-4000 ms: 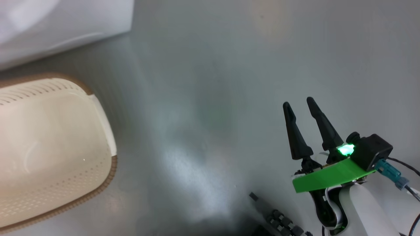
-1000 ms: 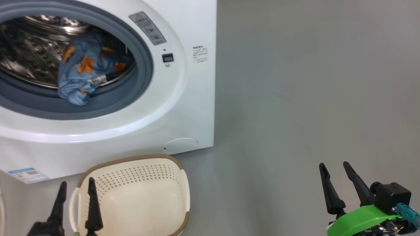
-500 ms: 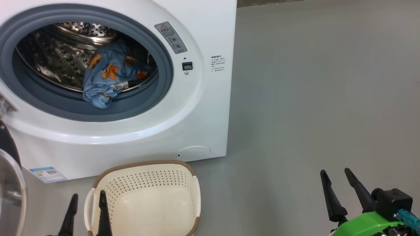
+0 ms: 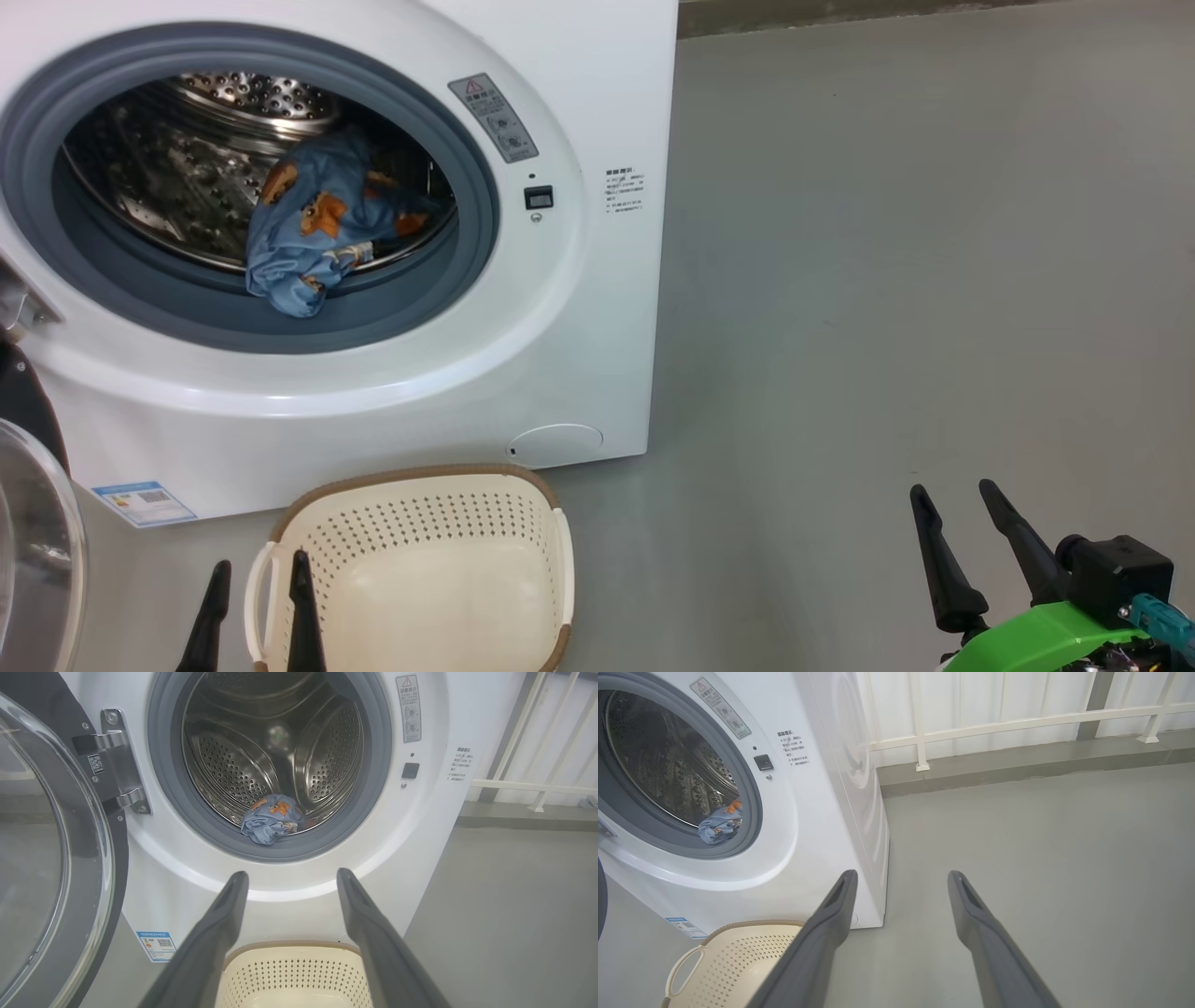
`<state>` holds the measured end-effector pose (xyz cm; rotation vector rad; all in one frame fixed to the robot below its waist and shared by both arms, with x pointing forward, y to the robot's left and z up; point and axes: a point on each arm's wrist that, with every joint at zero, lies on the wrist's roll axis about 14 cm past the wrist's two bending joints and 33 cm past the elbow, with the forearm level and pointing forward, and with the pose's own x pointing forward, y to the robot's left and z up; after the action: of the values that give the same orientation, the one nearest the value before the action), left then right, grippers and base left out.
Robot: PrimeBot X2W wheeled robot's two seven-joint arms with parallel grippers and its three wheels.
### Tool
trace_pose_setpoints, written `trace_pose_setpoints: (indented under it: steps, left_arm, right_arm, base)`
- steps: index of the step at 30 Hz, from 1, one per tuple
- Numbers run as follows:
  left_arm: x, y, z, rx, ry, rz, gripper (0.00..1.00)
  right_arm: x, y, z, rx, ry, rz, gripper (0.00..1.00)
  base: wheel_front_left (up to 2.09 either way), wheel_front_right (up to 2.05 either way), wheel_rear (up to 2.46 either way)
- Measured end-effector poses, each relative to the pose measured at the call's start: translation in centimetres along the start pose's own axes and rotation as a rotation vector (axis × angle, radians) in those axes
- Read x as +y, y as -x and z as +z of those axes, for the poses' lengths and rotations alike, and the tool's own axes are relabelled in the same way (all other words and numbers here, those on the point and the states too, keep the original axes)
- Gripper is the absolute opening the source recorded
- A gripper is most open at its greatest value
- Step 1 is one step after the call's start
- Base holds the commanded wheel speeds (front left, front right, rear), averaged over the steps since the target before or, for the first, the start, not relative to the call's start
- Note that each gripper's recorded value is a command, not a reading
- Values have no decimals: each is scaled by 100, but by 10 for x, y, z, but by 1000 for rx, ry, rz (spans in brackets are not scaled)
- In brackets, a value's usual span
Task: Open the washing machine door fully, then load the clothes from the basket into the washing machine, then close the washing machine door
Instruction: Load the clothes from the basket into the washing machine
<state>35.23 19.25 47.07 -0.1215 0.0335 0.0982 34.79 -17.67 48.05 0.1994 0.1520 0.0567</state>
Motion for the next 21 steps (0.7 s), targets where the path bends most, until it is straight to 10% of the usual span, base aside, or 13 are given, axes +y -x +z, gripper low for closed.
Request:
trace_pose_setpoints:
  steps: [21]
  left_arm:
    - [-5, -16, -37, 143, 25, -1, 100]
  right_arm:
    - [-4, -5, -12, 48, -4, -12, 100]
  base:
    - [0, 0, 0]
